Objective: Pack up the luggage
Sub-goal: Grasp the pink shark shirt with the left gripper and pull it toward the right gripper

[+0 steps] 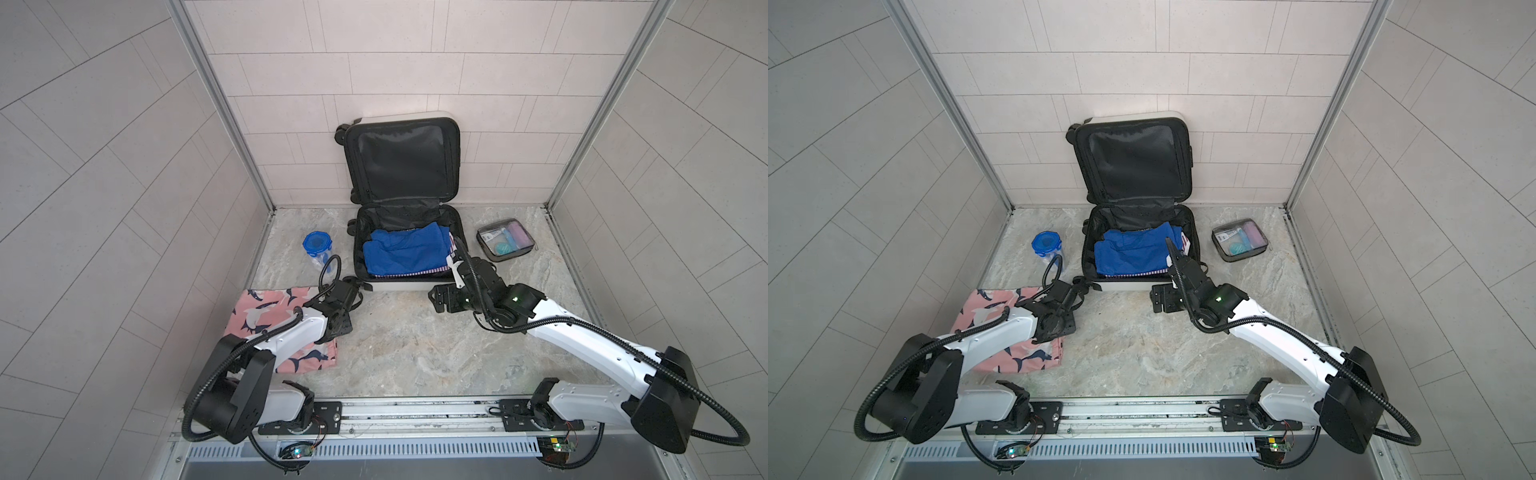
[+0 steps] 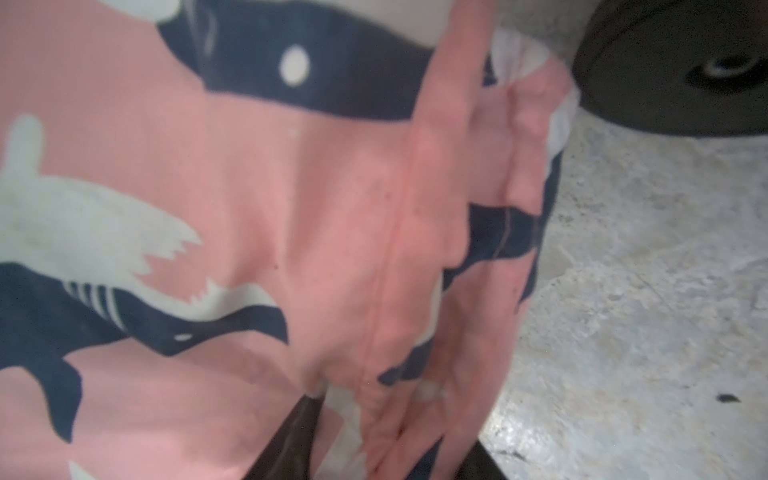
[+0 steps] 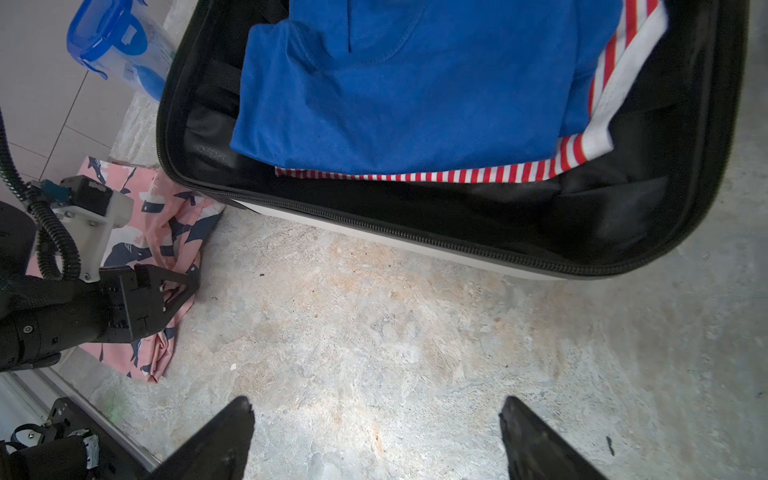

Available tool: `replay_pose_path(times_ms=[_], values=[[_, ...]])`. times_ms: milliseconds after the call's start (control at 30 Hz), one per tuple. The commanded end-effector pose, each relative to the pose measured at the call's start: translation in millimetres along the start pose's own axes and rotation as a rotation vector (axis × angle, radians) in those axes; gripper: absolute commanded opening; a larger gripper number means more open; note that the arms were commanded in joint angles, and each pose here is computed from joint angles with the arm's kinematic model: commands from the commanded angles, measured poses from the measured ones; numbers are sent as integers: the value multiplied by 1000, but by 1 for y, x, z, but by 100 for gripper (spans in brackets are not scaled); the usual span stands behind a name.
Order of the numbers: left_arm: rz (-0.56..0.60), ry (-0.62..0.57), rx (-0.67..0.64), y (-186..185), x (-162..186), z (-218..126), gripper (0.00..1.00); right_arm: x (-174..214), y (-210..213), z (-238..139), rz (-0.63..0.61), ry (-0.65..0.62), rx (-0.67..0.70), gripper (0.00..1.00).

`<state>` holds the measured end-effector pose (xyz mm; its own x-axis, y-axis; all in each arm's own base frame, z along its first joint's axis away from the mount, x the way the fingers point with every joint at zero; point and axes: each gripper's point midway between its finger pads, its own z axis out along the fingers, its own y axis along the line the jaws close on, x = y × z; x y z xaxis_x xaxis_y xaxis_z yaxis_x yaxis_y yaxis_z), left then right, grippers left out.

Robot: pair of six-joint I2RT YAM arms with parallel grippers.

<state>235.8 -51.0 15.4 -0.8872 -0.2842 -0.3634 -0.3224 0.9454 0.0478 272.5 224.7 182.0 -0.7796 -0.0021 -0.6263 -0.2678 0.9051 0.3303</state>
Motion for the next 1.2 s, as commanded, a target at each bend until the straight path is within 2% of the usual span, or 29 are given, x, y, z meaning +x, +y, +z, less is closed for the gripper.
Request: replay_pose_path(times_ms=[0, 167, 367, 667, 1000, 1167], values=[[-8, 16, 11, -1, 5, 0, 29, -10, 0, -13, 11, -43, 11, 95], [2, 65, 99, -14, 15, -8, 10, -10, -8, -15, 23, -47, 50, 94], [44, 118, 206, -34, 33, -24, 1, -11, -18, -19, 25, -55, 95, 94], [149, 179, 326, -87, 54, -48, 0, -13, -35, -24, 39, -57, 142, 94], [278, 173, 523, -192, 69, -86, 0, -9, -74, -34, 100, -46, 215, 94], [302, 179, 643, -247, 83, -97, 0, -7, -103, -47, 157, -47, 254, 94]])
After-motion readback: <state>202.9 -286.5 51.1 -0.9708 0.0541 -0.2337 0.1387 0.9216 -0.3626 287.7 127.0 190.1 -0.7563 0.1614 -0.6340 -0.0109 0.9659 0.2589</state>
